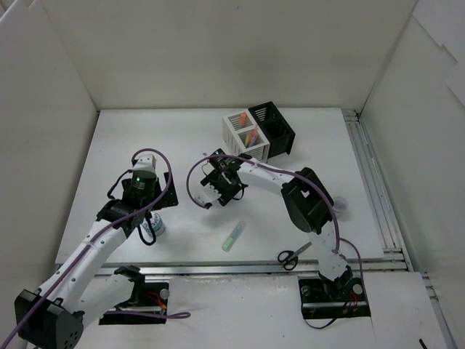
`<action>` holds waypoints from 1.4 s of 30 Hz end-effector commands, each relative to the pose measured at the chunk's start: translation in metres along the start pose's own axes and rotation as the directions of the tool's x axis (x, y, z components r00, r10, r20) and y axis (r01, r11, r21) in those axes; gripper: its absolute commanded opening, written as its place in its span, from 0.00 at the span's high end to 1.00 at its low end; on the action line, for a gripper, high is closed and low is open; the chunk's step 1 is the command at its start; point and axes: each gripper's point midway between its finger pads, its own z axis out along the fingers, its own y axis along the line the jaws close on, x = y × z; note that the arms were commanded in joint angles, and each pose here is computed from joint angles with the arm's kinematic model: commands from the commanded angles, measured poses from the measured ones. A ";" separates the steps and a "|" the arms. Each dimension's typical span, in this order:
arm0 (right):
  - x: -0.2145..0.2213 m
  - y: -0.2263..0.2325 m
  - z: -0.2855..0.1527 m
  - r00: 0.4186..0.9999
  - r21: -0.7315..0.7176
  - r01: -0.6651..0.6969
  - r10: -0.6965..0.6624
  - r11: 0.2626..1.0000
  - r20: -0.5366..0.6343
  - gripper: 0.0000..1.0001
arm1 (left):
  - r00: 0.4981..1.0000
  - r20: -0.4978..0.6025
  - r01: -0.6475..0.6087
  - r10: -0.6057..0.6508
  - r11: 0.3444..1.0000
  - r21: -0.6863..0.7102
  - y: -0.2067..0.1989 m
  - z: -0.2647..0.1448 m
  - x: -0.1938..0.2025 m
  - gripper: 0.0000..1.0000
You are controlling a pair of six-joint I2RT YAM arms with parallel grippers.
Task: Sort the stationery into containers
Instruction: Pick up the pen from the center of the board.
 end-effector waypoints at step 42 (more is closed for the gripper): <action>-0.073 -0.071 -0.139 0.858 0.227 -0.427 0.312 0.875 0.409 1.00 | 0.961 0.257 0.105 -0.106 0.994 0.020 0.012 -0.041 -0.047 0.01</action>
